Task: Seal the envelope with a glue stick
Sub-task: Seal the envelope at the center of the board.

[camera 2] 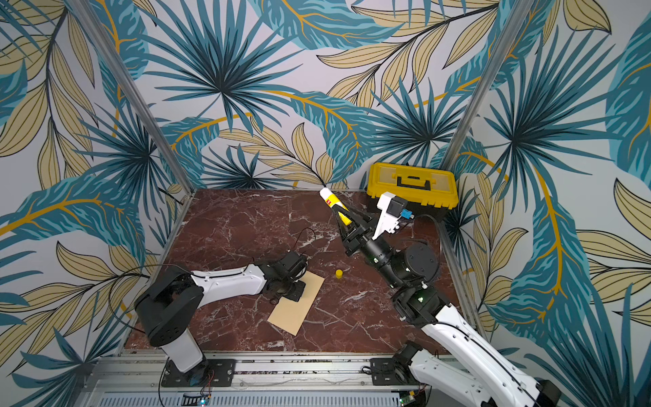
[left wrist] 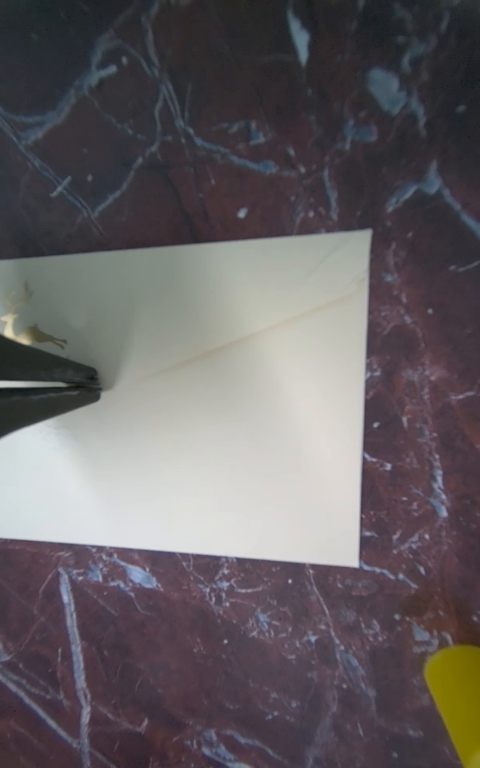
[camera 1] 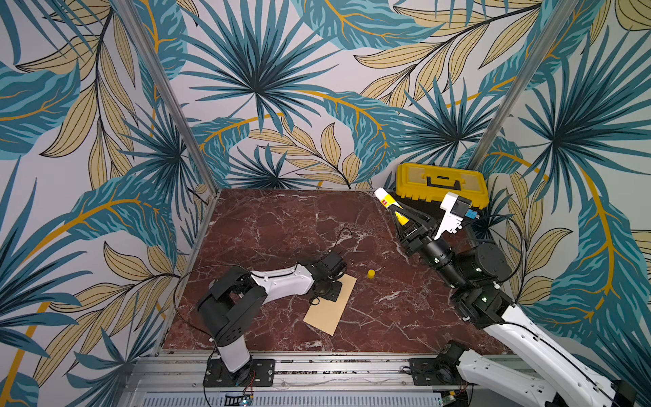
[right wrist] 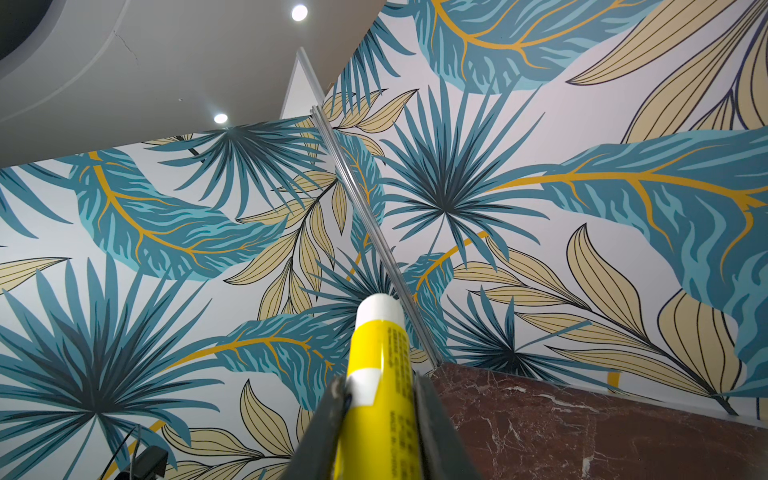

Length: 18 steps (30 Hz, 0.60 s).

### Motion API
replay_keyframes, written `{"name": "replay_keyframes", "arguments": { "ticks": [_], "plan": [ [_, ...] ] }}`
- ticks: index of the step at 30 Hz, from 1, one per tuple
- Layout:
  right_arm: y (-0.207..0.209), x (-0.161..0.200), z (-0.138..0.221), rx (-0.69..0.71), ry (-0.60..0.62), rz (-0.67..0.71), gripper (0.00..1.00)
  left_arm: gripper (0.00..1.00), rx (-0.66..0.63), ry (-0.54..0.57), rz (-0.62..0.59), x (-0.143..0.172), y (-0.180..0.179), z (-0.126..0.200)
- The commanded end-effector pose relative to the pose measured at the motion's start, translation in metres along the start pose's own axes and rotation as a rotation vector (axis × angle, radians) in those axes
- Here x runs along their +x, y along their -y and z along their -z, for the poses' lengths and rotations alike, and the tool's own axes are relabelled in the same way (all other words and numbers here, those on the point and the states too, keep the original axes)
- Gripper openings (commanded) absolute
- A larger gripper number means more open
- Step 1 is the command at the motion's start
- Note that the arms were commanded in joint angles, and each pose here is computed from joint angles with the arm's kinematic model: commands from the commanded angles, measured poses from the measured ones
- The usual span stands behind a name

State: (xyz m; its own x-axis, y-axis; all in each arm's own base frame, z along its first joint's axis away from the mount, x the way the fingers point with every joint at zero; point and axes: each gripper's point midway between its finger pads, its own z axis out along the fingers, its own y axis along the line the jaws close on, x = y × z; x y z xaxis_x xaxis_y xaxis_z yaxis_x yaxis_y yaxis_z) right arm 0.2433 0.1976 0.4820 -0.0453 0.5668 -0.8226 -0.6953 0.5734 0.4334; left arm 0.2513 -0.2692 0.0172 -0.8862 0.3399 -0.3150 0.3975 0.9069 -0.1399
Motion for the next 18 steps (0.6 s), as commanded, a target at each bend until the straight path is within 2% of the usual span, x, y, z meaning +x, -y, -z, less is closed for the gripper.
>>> {"name": "replay_keyframes", "arguments": {
  "ticks": [1,13,18],
  "plan": [
    [0.001,0.001,0.003,0.003,0.009,0.010,0.00,0.08,-0.124,-0.227,-0.007,0.069,-0.036,-0.030],
    [0.001,0.001,0.004,0.002,0.006,0.008,0.00,0.08,-0.065,-0.116,0.006,0.036,-0.018,0.012],
    [0.000,0.001,0.004,-0.002,0.007,0.007,0.00,0.08,-0.050,-0.096,0.011,0.031,-0.016,0.022]
  ]
}}
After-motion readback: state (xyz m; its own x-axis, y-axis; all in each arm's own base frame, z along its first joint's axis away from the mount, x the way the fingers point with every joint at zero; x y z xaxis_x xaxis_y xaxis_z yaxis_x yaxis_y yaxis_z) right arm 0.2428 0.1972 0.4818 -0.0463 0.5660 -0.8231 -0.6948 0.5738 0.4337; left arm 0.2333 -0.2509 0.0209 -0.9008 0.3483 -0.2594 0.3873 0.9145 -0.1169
